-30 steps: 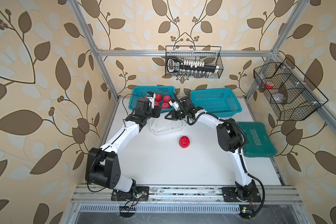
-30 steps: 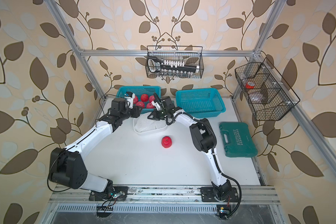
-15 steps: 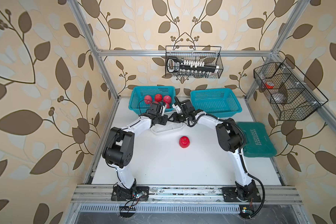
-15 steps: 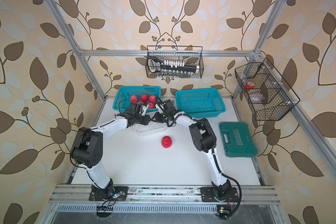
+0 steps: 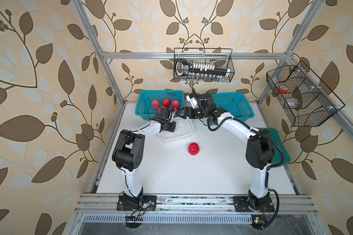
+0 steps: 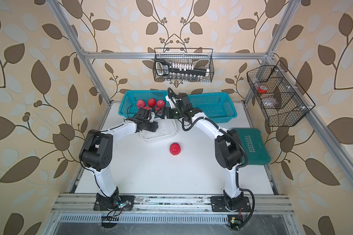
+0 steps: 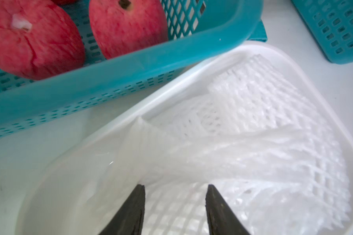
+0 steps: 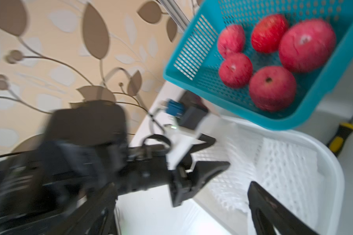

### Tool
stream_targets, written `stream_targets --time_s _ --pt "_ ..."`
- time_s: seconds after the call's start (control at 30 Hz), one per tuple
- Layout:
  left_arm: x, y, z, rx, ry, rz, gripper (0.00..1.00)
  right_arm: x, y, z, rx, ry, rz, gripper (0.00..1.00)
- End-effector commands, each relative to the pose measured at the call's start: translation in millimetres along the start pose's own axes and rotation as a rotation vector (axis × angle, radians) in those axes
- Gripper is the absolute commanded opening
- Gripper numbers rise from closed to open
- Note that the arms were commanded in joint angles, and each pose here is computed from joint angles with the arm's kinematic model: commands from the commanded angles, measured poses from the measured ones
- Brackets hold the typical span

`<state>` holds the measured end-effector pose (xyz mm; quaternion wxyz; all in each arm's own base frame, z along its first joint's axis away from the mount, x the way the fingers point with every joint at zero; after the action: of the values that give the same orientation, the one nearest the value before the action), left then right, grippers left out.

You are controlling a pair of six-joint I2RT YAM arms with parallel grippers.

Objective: Remove foam nets from apples
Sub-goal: Place the foam net into the storage box.

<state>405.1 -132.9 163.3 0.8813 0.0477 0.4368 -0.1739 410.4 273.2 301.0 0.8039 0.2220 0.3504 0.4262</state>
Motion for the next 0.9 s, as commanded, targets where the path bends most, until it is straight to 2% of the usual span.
stream_targets --time_s 0.0,0.13,0.23,0.5,0.67,0.87 --pt "0.4 -5.2 11.4 0.029 -0.015 -0.015 0.5 -16.3 11.5 -2.0 -0.029 -0.001 0.095 1.0" --pt "9.0 -5.3 9.8 0.028 0.008 -0.018 0.51 -43.5 19.6 -9.6 -0.091 -0.087 0.096 1.0" --pt "17.3 -5.0 9.1 0.031 0.034 -0.02 0.51 -55.2 12.2 -28.3 -0.131 -0.123 0.052 1.0" --pt "23.1 -7.5 10.4 0.035 0.095 -0.022 0.52 -74.2 -21.7 -95.2 -0.176 -0.09 -0.065 0.99" --pt "24.9 -11.7 10.6 0.044 0.163 -0.023 0.54 -99.4 -27.8 -122.7 -0.219 -0.198 -0.153 0.99" --pt "30.7 -15.0 7.3 0.044 0.216 -0.011 0.55 -113.8 -41.9 -154.0 -0.232 -0.344 -0.175 1.0"
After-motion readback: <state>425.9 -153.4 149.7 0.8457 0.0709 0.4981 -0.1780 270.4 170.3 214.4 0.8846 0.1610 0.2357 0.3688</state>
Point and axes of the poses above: each gripper's point midway between its finger pads, its own x axis out along the fingers, its own y axis along the line the jaws close on, z = x × y, the point moved 10 cm from there along -x, back along the fingers, and after that the axes turned 2 degrees about x, right-handed, at the moved point
